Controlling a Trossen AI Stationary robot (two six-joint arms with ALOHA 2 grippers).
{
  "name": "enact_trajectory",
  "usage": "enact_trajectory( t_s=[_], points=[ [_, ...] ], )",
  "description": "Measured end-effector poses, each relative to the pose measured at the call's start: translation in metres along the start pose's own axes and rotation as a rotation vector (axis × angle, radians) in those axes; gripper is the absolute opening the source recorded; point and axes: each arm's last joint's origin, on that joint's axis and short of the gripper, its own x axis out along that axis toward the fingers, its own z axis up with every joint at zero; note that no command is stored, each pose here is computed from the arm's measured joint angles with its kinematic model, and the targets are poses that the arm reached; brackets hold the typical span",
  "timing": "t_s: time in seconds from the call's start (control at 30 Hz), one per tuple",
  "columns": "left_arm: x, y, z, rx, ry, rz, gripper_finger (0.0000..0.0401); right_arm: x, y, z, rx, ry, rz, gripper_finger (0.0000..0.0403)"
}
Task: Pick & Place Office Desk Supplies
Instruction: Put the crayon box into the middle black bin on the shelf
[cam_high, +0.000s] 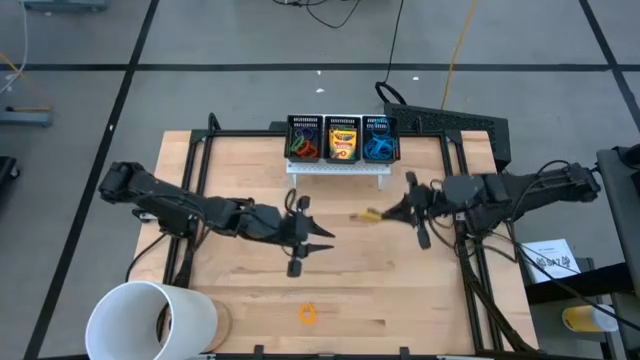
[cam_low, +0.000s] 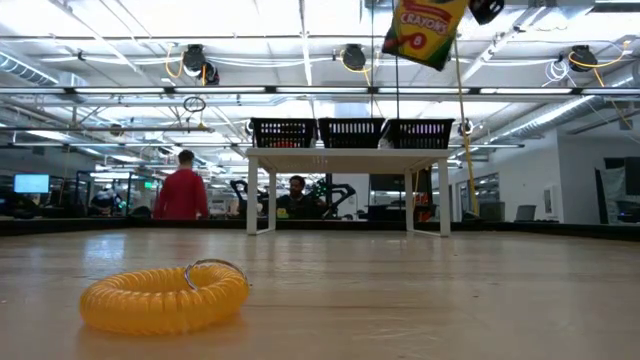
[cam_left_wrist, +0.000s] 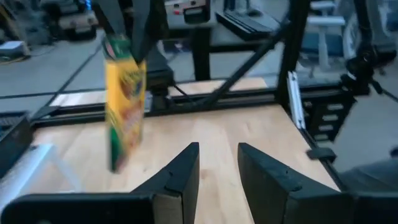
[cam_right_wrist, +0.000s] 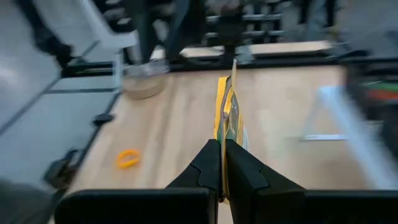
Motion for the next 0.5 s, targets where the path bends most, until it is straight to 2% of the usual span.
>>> enact_trajectory(
  t_s=[0.23, 0.5],
  points=[
    [-0.016, 0.026, -0.031, -0.058, -0.037, 0.073, 0.012, -0.019, -0.038, 0.035, -0.074, -0.015, -0.205, 0.0004],
    [-0.015, 0.043, -0.041, -0.071, -0.018, 0.124, 0.012, -0.016, -0.098, 0.057, -0.079, 0.0, -0.195, 0.0004]
  ],
)
